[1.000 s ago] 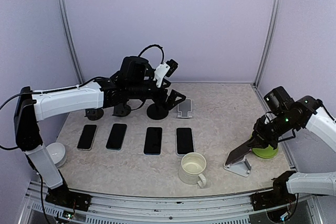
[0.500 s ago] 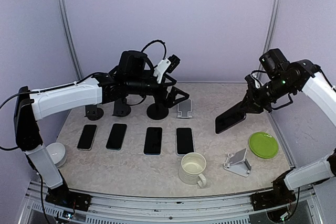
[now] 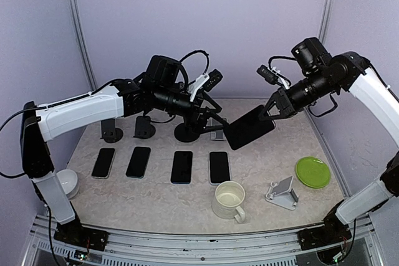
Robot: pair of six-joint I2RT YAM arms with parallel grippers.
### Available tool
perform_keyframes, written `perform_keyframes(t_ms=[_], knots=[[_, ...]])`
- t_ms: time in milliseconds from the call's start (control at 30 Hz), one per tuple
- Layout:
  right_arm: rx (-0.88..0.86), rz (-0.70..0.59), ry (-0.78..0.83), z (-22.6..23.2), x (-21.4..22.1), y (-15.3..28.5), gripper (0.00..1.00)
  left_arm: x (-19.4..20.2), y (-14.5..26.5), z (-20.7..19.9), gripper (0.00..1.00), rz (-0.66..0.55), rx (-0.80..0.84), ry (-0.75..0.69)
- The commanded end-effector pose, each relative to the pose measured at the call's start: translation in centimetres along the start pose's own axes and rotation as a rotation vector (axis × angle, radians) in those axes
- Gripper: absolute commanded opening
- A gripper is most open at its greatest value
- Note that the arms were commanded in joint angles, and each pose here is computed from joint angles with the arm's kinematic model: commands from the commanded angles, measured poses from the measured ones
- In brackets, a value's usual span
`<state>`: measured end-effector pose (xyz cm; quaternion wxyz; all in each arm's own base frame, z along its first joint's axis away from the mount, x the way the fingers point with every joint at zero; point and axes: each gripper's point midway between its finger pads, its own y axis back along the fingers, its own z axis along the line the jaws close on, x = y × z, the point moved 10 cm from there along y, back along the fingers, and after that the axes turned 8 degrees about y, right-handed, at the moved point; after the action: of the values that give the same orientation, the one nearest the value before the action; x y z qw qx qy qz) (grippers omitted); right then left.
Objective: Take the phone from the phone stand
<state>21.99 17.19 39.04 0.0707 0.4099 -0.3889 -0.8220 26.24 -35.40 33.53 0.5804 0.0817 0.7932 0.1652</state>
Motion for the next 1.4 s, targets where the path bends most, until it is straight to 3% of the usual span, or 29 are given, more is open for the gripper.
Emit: perform_keyframes(t_ms=[0, 133, 467, 533, 700, 900, 967, 1000, 1067, 1133, 1300, 1367], knots=[[-0.107, -0.041, 0.253, 3.7, -1.7, -0.9, 0.00, 0.6, -0.6, -1.6, 0.91, 0.066, 0.151, 0.020], [-0.128, -0.071, 0.374, 6.0, -2.4, -1.4, 0.00, 1.1, -0.4, -3.0, 0.85, 0.097, 0.212, 0.009], [-0.133, -0.049, 0.587, 10.2, -2.7, -3.2, 0.00, 3.0, 1.4, -5.7, 0.43, 0.151, 0.294, 0.045], [-0.117, -0.038, 0.619, 10.9, -2.5, -3.4, 0.00, 3.1, 1.7, -6.2, 0.38, 0.151, 0.304, 0.050], [-0.106, -0.019, 0.654, 11.8, -1.8, -3.6, 0.00, 3.5, 2.3, -7.0, 0.30, 0.164, 0.312, 0.049], [-0.088, -0.052, 0.667, 11.9, -2.1, -3.2, 0.00, 3.0, 2.3, -7.0, 0.02, 0.149, 0.291, 0.056], [-0.047, -0.081, 0.651, 11.8, -2.4, -3.0, 0.01, 2.5, 2.2, -6.8, 0.00, 0.141, 0.280, 0.068], [-0.011, -0.106, 0.628, 11.6, -2.6, -2.7, 0.08, 2.3, 2.1, -6.7, 0.00, 0.135, 0.270, 0.075], [0.075, -0.146, 0.578, 11.2, -3.1, -2.1, 0.40, 1.8, 2.1, -6.5, 0.00, 0.107, 0.241, 0.081], [0.143, -0.181, 0.528, 10.6, -3.3, -1.6, 0.63, 1.0, 2.4, -6.3, 0.00, 0.059, 0.203, 0.099], [0.222, -0.328, 0.337, 8.5, -2.9, 0.1, 0.94, -1.3, 3.5, -5.6, 0.00, -0.161, 0.066, 0.148], [0.240, -0.417, 0.231, 7.5, -2.9, 1.4, 1.00, -2.3, 3.9, -5.5, 0.00, -0.266, 0.019, 0.163]])
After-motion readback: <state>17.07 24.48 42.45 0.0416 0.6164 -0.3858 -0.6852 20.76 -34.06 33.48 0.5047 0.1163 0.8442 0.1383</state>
